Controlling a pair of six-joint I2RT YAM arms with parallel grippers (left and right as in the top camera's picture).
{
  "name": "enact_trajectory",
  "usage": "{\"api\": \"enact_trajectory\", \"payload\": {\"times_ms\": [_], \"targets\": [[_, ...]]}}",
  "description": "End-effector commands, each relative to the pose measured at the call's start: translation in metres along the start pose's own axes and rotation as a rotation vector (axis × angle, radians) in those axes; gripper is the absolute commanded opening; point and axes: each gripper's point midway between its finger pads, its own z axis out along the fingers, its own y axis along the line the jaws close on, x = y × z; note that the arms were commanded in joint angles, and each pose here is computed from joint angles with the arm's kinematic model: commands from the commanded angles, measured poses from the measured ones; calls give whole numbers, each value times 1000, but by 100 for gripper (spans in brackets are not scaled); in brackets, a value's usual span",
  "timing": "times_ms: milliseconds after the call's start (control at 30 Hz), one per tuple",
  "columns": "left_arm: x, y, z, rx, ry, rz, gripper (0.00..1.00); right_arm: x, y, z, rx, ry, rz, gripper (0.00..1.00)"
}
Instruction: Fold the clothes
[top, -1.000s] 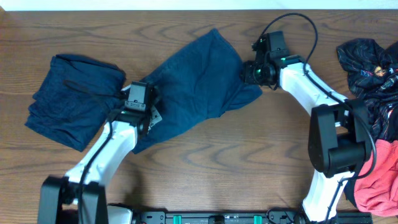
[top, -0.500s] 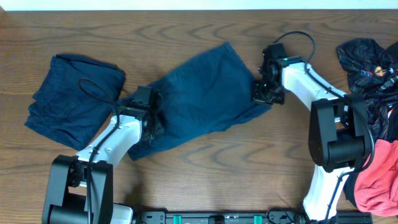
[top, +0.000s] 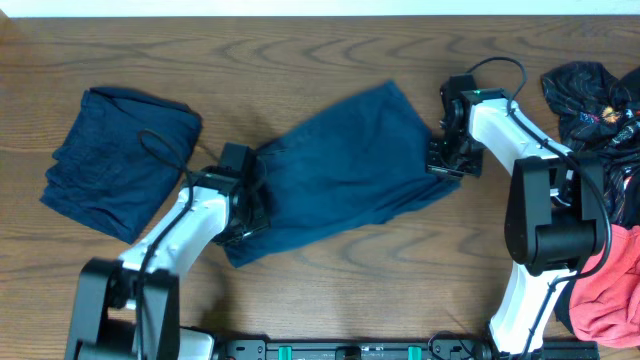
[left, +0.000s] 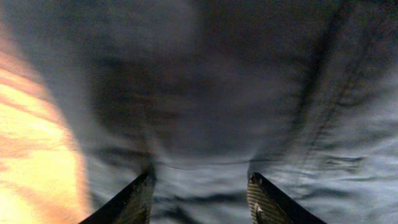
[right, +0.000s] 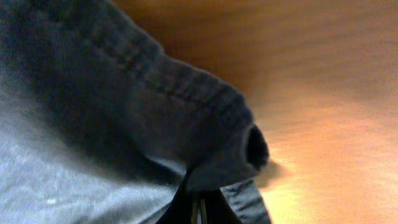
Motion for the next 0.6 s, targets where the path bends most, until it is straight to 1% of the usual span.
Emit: {"api": "enact_trajectory", "payload": {"times_ms": [0,67,133,167,233,300,333,400,467,567], "targets": [[-8,-2,-24,45,-85,36,56,-11,-43,-1,139,-37,77,1],[-11,-5,-38,77,-129,37,64,-13,-45,-3,118,-39,90,1],[-11,-8,-52,112,-165,39,71,-15,-41,-8,85,-50,70,6],[-11,-8,-57,121,-179,40,77,-16,-38,-12,65,-59,51,14],[-11,-8,-66,138,-204,40,88,-20,-29,-24,12,-97,2,36],[-9,-8,-69,147,-204,39,91,-26,-20,-40,-38,-151,-28,53],[-7,-8,-68,151,-194,31,91,-28,-16,-52,-62,-185,-40,57],[-2,-10,-64,160,-164,15,92,-30,-13,-70,-86,-238,-44,61],[2,-7,-55,147,-132,-37,93,-32,-13,-89,-99,-290,-50,65],[5,-4,-39,130,-99,-104,94,-32,-13,-110,-115,-348,-52,66]]}}
